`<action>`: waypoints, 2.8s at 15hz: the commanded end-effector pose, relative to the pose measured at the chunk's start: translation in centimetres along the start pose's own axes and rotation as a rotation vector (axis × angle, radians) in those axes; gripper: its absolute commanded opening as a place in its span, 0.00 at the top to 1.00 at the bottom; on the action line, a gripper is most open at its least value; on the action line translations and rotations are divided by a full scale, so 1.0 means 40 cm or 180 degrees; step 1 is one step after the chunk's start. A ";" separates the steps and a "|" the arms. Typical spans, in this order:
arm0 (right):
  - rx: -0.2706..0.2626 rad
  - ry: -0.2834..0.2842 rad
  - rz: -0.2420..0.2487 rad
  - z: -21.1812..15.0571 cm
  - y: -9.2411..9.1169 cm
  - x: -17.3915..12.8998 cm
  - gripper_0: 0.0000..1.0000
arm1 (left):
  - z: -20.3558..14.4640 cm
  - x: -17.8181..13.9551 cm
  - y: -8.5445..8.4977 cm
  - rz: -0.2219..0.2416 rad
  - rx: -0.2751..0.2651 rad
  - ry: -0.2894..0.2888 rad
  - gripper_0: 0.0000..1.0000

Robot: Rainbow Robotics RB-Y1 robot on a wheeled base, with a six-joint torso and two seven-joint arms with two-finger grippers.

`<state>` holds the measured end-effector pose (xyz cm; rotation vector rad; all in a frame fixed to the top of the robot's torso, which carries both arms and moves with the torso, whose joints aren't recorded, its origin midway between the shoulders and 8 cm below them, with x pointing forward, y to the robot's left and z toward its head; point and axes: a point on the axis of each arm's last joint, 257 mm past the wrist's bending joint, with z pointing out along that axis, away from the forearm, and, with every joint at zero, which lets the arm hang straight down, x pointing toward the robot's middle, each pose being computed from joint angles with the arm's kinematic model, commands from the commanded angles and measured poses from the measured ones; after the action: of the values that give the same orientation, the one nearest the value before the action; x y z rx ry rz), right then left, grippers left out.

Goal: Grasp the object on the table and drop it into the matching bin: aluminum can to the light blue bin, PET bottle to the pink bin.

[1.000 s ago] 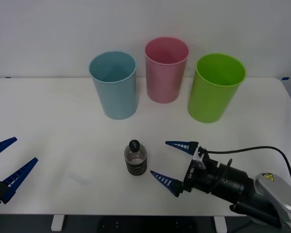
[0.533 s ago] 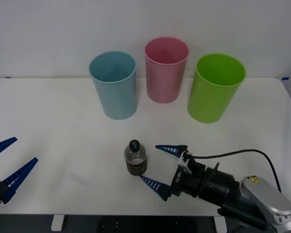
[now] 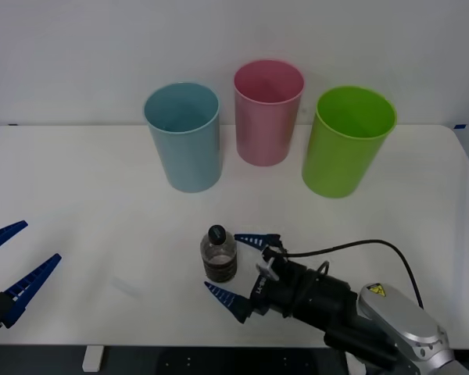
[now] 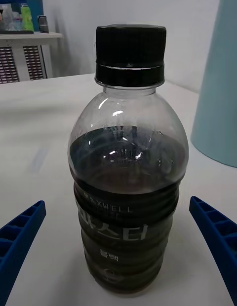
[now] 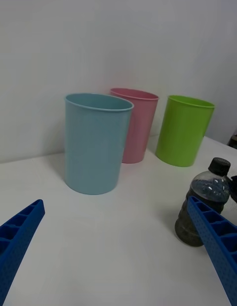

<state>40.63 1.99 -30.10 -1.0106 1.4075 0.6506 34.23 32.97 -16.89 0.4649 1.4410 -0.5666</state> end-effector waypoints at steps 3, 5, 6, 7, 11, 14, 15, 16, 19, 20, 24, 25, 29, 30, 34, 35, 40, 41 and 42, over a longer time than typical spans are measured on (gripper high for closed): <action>0.0112 0.0044 -0.0054 0.047 0.001 -0.007 0.00 | 0.000 0.000 0.000 0.0000 0.0000 0.0000 0.00; 0.0133 0.0063 -0.0063 0.059 0.003 -0.007 0.00 | 0.000 0.000 0.000 0.0000 0.0000 0.0000 0.00; 0.0132 0.0066 -0.0066 0.060 0.004 -0.007 0.00 | 0.000 0.000 0.000 0.0000 0.0000 0.0000 0.00; 0.0135 0.0068 -0.0070 0.061 0.003 -0.008 0.00 | 0.000 0.000 0.000 0.0000 0.0000 0.0000 0.00; 0.0163 0.0081 -0.0078 0.063 -0.003 -0.007 0.00 | 0.000 0.000 0.000 0.0000 0.0000 0.0000 0.00; 0.0177 0.0088 -0.0063 0.063 -0.006 -0.005 0.93 | 0.000 0.000 0.000 0.0000 0.0000 0.0000 0.00; 0.0177 0.0088 -0.0063 0.063 -0.006 -0.005 0.98 | 0.000 0.000 0.000 0.0000 0.0000 0.0000 0.00; 0.0176 0.0085 -0.0067 0.064 -0.007 -0.007 1.00 | 0.000 0.000 0.000 0.0000 0.0000 0.0000 0.00; 0.0179 0.0076 -0.0050 0.063 -0.009 -0.009 1.00 | 0.000 0.000 0.000 0.0000 0.0000 0.0000 0.00; 0.0185 0.0071 -0.0040 0.064 -0.012 -0.011 1.00 | 0.000 0.000 0.000 0.0000 0.0000 0.0000 0.00; 0.0235 0.0041 -0.0008 0.051 -0.042 -0.019 1.00 | 0.000 0.000 0.000 0.0000 0.0000 0.0000 0.00; 0.0243 0.0027 0.0019 0.044 -0.049 -0.020 1.00 | 0.000 0.000 0.000 0.0000 0.0000 0.0000 0.00; 0.0317 -0.0036 0.0077 0.004 -0.106 -0.047 1.00 | 0.000 0.000 0.000 0.0000 0.0000 0.0000 0.00; 0.0326 -0.0054 0.0116 -0.006 -0.115 -0.055 1.00 | 0.000 0.000 0.000 0.0000 0.0000 0.0000 0.00; 0.0357 -0.0201 0.0361 -0.058 -0.164 -0.119 1.00 | 0.000 0.000 0.000 0.0000 0.0000 0.0000 0.00; 0.0350 -0.0254 0.0429 -0.065 -0.176 -0.137 1.00 | 0.000 0.000 0.000 0.0000 0.0000 0.0000 0.00; 0.0410 -0.0593 0.0663 -0.099 -0.245 -0.271 1.00 | 0.000 0.000 0.000 0.0000 0.0000 0.0000 0.00; 0.0432 -0.0661 0.0672 -0.107 -0.260 -0.303 1.00 | 0.000 0.000 0.000 0.0000 0.0000 0.0000 0.00; 0.0457 -0.0731 0.0678 -0.116 -0.275 -0.335 1.00 | 0.000 0.000 0.000 0.0000 0.0000 0.0000 0.00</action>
<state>46.37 -4.26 -15.49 -0.6679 1.3598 0.7820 34.23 32.97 -16.89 0.4649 1.4410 -0.5666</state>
